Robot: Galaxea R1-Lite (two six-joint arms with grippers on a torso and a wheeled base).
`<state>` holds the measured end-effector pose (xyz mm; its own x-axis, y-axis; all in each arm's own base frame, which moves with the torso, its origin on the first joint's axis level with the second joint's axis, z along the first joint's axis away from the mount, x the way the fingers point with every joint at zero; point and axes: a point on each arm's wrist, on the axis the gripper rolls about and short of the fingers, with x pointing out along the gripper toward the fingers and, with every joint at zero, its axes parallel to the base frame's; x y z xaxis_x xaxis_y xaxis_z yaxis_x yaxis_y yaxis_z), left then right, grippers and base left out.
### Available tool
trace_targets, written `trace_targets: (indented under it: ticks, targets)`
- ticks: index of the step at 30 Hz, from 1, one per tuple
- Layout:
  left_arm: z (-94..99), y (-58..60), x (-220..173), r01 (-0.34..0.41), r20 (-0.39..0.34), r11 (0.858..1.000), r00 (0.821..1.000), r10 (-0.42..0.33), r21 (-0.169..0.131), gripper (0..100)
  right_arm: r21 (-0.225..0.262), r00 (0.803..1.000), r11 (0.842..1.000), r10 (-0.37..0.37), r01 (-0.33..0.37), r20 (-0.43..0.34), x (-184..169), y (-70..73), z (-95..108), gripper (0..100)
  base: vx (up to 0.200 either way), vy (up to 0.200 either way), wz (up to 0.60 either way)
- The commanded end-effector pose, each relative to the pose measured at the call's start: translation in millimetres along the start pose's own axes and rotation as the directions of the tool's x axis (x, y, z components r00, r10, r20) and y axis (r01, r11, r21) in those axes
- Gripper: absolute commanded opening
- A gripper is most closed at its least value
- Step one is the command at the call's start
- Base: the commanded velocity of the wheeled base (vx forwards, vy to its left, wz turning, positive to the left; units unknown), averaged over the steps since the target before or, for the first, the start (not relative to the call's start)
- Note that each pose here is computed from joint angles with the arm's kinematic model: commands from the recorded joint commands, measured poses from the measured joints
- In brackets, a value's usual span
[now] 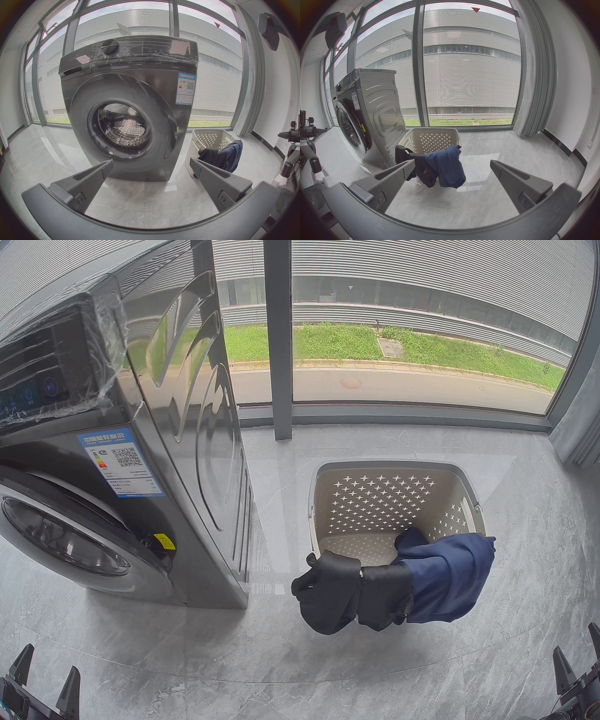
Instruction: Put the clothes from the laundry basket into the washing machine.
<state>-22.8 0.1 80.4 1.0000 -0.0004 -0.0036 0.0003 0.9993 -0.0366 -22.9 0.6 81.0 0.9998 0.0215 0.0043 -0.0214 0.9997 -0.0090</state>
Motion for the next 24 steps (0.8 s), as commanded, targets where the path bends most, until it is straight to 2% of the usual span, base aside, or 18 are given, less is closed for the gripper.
trace_targets:
  ticks: [1, 13, 24]
  targets:
    - [-4.2, 0.2, 0.2, -0.001, -0.003, 1.0, 1.0, 0.001, 0.0, 100, 0.0, 1.0, 1.0, 0.0, 0.0, -0.01, 0.8, 0.0, -5.0, 100, 0.0, 0.2, 0.0]
    - [-4.2, 0.2, 0.2, -0.001, -0.003, 1.0, 1.0, 0.001, 0.0, 100, 0.0, 1.0, 1.0, 0.0, 0.0, -0.01, 0.8, 0.0, -5.0, 100, 0.0, 0.2, 0.0]
    - [-4.2, 0.2, 0.3, -0.002, -0.004, 1.0, 1.0, 0.002, 0.0, 100, 0.0, 1.0, 1.0, 0.0, 0.0, -0.01, 0.8, 0.0, -5.0, 100, 0.0, 0.0, 0.0]
